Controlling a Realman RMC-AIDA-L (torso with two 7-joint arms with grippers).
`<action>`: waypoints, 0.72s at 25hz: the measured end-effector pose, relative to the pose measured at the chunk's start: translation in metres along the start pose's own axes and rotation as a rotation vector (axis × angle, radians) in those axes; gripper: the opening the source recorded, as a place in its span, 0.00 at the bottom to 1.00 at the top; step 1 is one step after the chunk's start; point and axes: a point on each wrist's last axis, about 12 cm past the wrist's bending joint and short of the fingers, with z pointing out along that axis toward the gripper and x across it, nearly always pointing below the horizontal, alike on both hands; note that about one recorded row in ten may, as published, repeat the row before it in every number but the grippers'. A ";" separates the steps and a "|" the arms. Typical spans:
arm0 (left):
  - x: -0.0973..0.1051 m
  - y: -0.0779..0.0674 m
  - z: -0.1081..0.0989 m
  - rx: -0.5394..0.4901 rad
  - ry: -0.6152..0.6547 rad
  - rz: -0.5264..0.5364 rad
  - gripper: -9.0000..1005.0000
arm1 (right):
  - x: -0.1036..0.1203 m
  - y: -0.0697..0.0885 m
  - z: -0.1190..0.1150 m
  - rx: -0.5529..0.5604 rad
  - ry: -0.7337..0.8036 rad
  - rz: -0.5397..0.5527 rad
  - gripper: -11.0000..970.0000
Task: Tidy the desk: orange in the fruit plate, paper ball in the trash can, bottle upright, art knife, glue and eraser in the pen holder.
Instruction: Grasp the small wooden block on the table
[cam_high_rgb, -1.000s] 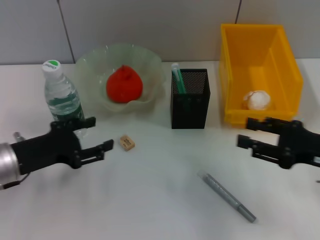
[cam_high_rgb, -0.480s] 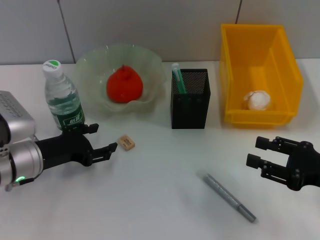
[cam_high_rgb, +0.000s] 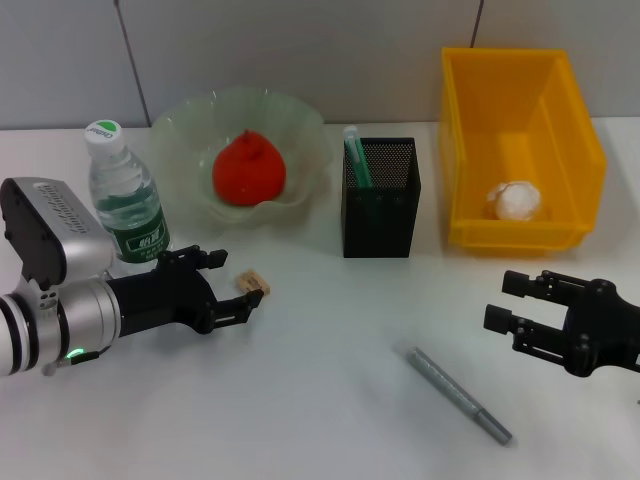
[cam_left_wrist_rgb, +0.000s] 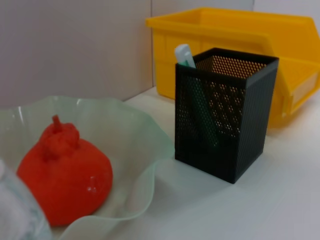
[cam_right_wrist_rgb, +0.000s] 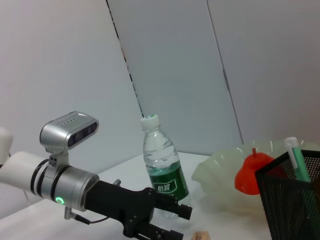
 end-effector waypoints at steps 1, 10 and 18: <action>0.000 0.000 0.001 -0.001 0.002 0.018 0.75 | 0.000 0.000 0.001 -0.004 0.002 0.003 0.62; -0.004 -0.004 0.008 -0.012 -0.029 0.050 0.75 | 0.002 -0.002 0.003 0.008 0.010 0.003 0.62; -0.003 -0.002 0.017 -0.030 0.007 0.034 0.74 | 0.001 -0.004 0.004 0.023 0.016 0.000 0.62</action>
